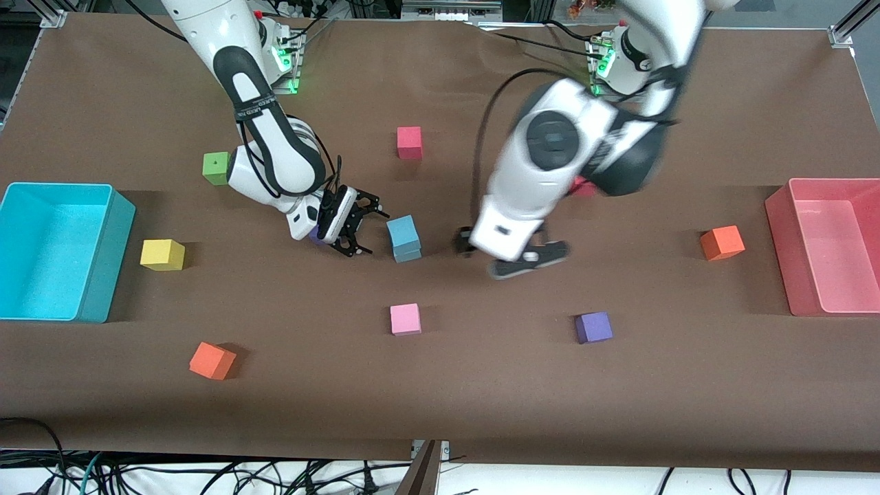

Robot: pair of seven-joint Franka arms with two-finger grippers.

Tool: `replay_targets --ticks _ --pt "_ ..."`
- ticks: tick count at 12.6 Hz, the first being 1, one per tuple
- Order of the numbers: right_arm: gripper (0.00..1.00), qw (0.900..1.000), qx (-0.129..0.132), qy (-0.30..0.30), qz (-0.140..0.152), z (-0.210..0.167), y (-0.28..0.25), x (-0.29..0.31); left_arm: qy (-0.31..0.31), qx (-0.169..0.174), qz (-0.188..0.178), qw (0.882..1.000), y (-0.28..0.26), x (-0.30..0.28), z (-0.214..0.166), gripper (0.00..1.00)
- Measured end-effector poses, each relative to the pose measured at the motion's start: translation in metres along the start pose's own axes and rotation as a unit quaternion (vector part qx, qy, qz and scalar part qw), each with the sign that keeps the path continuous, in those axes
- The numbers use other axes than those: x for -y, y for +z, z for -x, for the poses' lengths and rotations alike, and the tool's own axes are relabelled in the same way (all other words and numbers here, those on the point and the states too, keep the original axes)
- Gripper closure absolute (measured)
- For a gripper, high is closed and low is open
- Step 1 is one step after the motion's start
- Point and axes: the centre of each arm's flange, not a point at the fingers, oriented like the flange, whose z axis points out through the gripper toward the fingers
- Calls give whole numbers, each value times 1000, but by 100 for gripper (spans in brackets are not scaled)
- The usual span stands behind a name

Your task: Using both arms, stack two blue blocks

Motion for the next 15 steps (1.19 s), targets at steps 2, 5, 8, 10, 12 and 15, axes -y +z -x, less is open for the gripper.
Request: replay_targets --ticks 2,5,8,10,12,15 --pt "0 1000 1 11 -5 4 -5 6 15 31 -20 999 -51 83 -20 0" --pt "0 999 11 29 -29 5 -14 17 40 38 -33 998 -108 185 -41 0" --pt "0 994 65 33 -75 -14 -43 7 68 24 -51 996 -134 266 -51 0" --pt "0 986 122 42 -104 -25 -84 -9 75 21 -59 995 -140 291 -47 0" --pt "0 979 171 46 -104 -38 -126 -20 77 19 -60 995 -145 299 -39 0" --pt "0 961 266 38 -61 -80 -176 -26 80 16 -59 995 -149 299 -31 0"
